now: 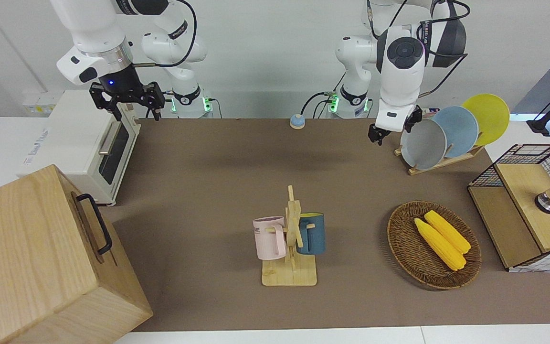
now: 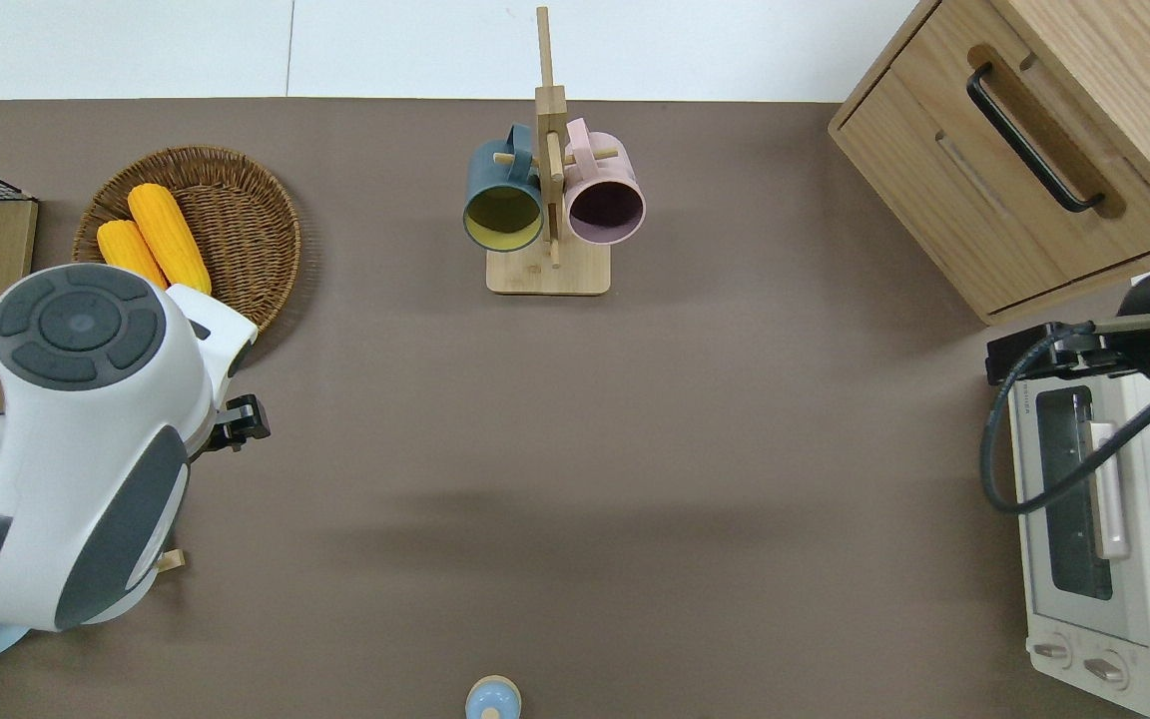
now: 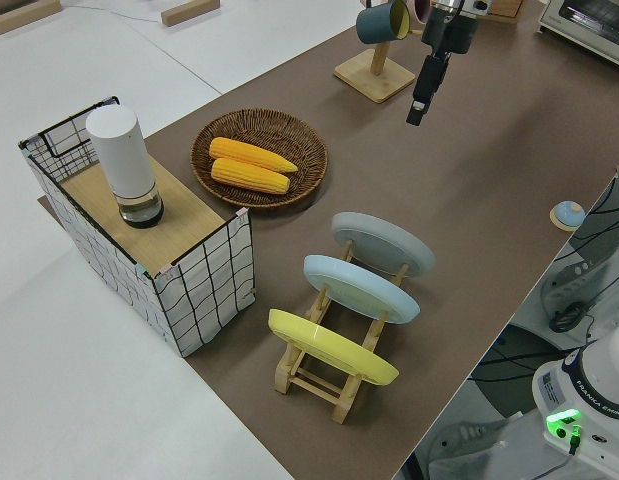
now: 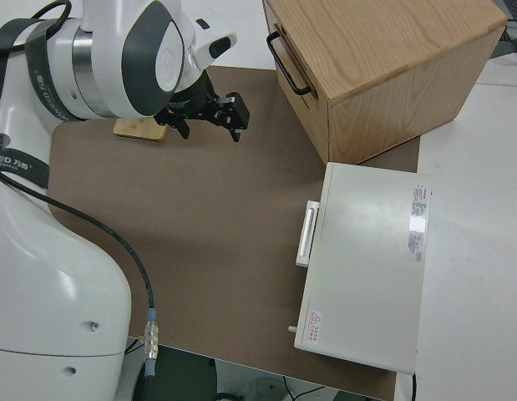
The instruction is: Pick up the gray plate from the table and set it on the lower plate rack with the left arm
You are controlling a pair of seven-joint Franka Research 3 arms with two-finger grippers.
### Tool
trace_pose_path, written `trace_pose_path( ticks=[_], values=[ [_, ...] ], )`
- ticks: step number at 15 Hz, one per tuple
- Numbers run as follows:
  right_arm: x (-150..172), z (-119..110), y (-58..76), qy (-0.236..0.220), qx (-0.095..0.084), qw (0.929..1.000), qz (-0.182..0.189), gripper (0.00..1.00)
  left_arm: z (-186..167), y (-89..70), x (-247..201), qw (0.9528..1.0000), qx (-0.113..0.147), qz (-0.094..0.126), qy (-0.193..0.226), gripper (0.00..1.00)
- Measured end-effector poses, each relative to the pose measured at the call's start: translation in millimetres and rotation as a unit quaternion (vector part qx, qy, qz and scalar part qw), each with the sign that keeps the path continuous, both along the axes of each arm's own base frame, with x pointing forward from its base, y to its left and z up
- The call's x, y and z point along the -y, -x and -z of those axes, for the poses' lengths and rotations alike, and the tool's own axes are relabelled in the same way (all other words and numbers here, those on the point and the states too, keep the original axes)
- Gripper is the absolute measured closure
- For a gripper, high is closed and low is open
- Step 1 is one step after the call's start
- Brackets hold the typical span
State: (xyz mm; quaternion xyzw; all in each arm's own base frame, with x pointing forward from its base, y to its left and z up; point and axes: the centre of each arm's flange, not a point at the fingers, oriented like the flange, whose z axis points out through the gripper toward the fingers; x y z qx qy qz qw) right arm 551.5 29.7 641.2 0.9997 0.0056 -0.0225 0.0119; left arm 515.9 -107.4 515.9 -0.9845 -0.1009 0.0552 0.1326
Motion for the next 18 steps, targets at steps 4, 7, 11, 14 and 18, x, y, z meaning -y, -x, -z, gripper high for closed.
trace_pose_path(
  ticks=[4,7,11,14,18],
  values=[
    [0.0,0.0,0.0,0.0,0.0,1.0,0.0,0.01,-19.5,-5.9,-1.6,0.9945,-0.006,0.073,0.075,0.0],
    [0.0,0.0,0.0,0.0,0.0,1.0,0.0,0.01,-32.9,-13.7,-7.9,0.9865,0.021,0.125,0.104,0.0],
    [0.0,0.0,0.0,0.0,0.0,1.0,0.0,0.01,-46.7,-15.3,-29.3,0.9813,0.041,0.128,0.138,0.0],
    [0.0,0.0,0.0,0.0,0.0,1.0,0.0,0.01,-49.7,-14.1,-44.2,0.9792,0.057,0.134,0.142,0.0],
    [0.0,0.0,0.0,0.0,0.0,1.0,0.0,0.01,-50.0,-3.4,-63.7,0.9776,0.069,0.135,0.146,0.0]
  ],
)
